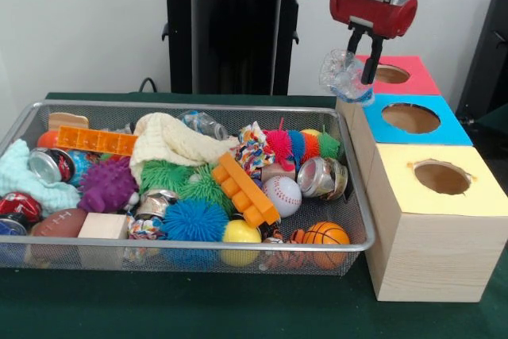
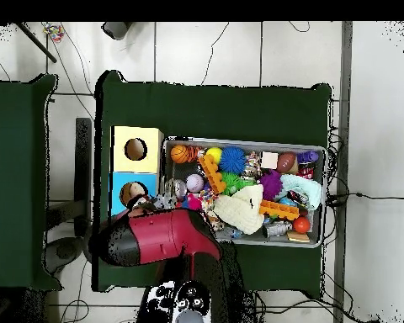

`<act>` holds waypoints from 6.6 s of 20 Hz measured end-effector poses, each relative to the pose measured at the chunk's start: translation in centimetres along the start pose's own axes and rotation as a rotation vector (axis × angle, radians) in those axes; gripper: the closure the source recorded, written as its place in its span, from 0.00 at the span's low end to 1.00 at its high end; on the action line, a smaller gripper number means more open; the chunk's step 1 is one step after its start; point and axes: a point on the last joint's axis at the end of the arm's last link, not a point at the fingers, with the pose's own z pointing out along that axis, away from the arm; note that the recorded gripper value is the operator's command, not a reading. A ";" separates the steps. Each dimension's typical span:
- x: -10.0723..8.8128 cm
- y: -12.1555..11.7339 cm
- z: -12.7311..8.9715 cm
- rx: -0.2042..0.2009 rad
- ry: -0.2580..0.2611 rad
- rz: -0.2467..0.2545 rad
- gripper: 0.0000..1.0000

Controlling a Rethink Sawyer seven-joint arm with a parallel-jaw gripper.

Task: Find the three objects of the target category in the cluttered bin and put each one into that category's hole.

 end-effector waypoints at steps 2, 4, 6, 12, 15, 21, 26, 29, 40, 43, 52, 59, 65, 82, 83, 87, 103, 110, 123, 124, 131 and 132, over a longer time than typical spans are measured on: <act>0.1 -0.2 0.0 0.006 -0.006 -0.007 1.00; 0.2 -0.3 0.0 0.009 -0.011 -0.012 1.00; 0.3 -0.3 -0.1 0.012 -0.015 -0.016 1.00; 1.0 0.0 -0.4 0.009 -0.021 -0.032 1.00; 1.4 0.3 -0.6 0.006 -0.023 -0.041 1.00; 2.5 1.2 -1.2 -0.004 -0.029 -0.065 1.00; 2.9 1.8 -1.4 -0.011 -0.033 -0.076 1.00; 3.0 2.3 -1.6 -0.018 -0.036 -0.080 1.00; 1.9 3.6 -2.4 0.000 -0.032 -0.074 1.00; 1.5 4.1 -2.2 0.013 -0.027 -0.073 1.00; 1.3 6.6 -0.5 0.022 -0.027 -0.097 1.00; 3.1 8.7 0.6 0.015 -0.018 -0.122 1.00; 4.5 9.6 1.6 0.019 -0.003 -0.136 1.00; 4.5 9.1 3.8 -0.014 -0.026 -0.134 0.00; 4.5 9.0 3.9 -0.016 -0.027 -0.133 0.00; 4.5 8.8 4.2 -0.025 -0.031 -0.131 0.00; 4.0 8.0 3.8 -0.031 -0.030 -0.112 0.00; 2.8 8.4 1.2 -0.065 -0.054 -0.093 0.00; 2.3 9.1 -0.1 -0.075 -0.060 -0.083 0.00; 2.3 9.1 0.0 -0.074 -0.059 -0.083 0.00; 2.9 8.7 1.5 -0.053 -0.042 -0.088 0.00; 2.9 8.7 1.8 -0.051 -0.041 -0.089 0.00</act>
